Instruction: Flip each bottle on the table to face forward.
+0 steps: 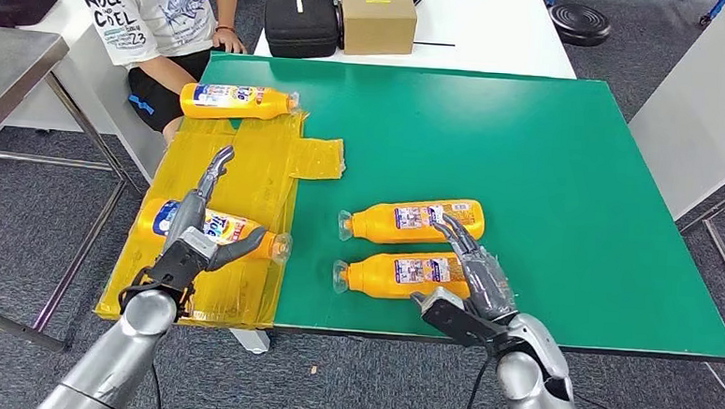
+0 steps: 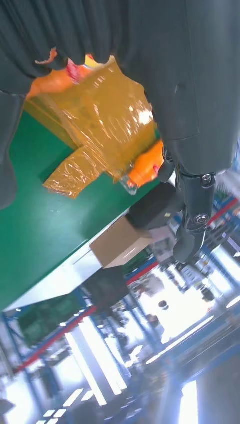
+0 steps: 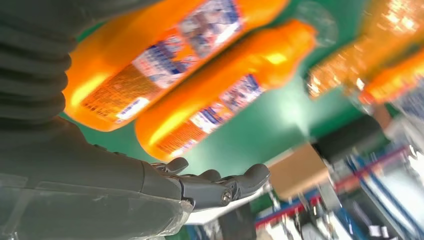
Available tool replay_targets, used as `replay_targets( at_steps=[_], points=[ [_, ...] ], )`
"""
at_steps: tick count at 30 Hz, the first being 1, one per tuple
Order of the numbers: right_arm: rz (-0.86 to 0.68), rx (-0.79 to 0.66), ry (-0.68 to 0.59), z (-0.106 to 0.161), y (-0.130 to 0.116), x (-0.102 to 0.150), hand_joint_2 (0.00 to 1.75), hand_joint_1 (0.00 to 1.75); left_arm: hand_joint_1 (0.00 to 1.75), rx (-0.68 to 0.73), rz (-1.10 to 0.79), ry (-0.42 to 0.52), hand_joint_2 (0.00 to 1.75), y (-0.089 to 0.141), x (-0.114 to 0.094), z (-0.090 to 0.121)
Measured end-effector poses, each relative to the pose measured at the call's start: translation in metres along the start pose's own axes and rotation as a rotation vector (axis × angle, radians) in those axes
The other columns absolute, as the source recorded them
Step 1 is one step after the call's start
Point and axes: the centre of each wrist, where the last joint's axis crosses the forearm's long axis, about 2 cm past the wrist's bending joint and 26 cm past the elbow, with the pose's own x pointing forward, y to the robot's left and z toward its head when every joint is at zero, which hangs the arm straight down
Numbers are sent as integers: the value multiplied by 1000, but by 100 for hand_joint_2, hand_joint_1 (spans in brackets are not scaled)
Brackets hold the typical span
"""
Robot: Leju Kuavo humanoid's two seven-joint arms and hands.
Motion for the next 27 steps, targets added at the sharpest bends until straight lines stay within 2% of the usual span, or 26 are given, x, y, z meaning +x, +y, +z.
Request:
replay_targets(
  at_steps=[5, 9, 16, 21, 27],
  points=[
    [55, 47, 36, 1, -22, -23, 175, 0, 0, 65, 46, 18, 175, -16, 6, 11],
    [87, 73, 66, 2, -31, -31, 175, 0, 0, 87, 41, 29, 175, -20, 9, 14],
    [107, 122, 86, -5, -64, -58, 175, 0, 0, 132, 10, 43, 175, -21, 7, 20],
    [96, 185, 85, -18, -60, -70, 175, 0, 0, 139, 4, 42, 175, -24, 7, 20],
    [71, 272, 63, -45, -35, -65, 175, 0, 0, 148, -8, 62, 175, -30, 8, 17]
  ],
)
